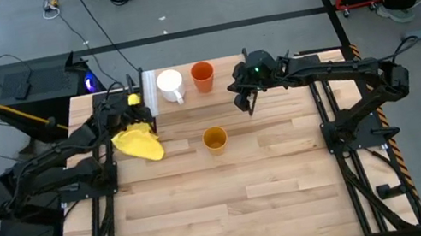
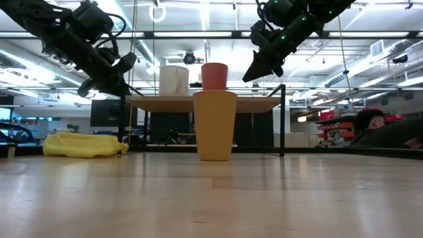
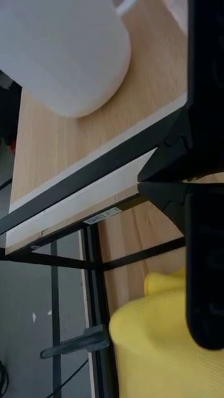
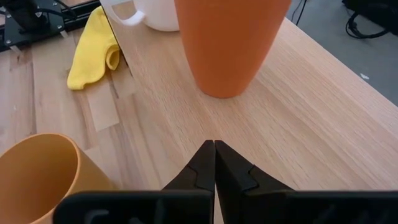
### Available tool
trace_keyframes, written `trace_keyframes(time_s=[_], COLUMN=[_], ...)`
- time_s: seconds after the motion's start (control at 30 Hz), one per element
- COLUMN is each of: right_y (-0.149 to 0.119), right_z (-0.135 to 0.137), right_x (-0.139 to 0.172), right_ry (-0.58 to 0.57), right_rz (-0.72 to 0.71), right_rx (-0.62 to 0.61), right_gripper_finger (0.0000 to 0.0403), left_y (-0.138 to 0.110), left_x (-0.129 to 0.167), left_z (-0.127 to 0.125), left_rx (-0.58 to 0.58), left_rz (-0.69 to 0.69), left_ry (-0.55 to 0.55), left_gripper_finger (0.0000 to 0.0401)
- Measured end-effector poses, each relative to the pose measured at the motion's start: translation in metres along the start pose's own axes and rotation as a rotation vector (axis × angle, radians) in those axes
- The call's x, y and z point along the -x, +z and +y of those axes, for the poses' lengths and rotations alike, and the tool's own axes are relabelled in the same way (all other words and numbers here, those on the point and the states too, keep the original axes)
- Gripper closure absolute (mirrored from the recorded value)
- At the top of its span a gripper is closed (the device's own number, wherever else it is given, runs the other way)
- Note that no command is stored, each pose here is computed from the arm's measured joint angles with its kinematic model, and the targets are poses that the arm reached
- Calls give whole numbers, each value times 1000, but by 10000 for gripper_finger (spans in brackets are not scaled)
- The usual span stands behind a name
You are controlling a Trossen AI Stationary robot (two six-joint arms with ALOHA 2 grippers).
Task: Stack small to large cups/mugs on shelf
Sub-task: Adjust the shelf
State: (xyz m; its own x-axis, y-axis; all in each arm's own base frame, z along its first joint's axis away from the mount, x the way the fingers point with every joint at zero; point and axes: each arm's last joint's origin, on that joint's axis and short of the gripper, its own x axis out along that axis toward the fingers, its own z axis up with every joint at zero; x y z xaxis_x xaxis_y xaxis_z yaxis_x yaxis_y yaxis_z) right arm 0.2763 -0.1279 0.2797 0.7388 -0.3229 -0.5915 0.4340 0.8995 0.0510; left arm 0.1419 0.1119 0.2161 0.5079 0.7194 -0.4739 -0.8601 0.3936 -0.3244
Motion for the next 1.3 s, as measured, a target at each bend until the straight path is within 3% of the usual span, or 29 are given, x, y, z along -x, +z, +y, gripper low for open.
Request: trace_keyframes(time_s=[0.43,0.77,1.3], right_y=[0,3,4], right_z=[0,0,2], right_x=[0,0,0], right_ry=[0,1,12], right_rz=[-2,-26,-43], right_rx=[0,5,3], right_gripper_finger=[393,392,393], left_y=[1,-2,0], left_x=[0,-19,-25], left_z=[-4,-12,-12], left_rx=[6,4,-13], left_rz=[12,43,21], left_ry=[-91,-152,-158], left_gripper_finger=[382,387,388])
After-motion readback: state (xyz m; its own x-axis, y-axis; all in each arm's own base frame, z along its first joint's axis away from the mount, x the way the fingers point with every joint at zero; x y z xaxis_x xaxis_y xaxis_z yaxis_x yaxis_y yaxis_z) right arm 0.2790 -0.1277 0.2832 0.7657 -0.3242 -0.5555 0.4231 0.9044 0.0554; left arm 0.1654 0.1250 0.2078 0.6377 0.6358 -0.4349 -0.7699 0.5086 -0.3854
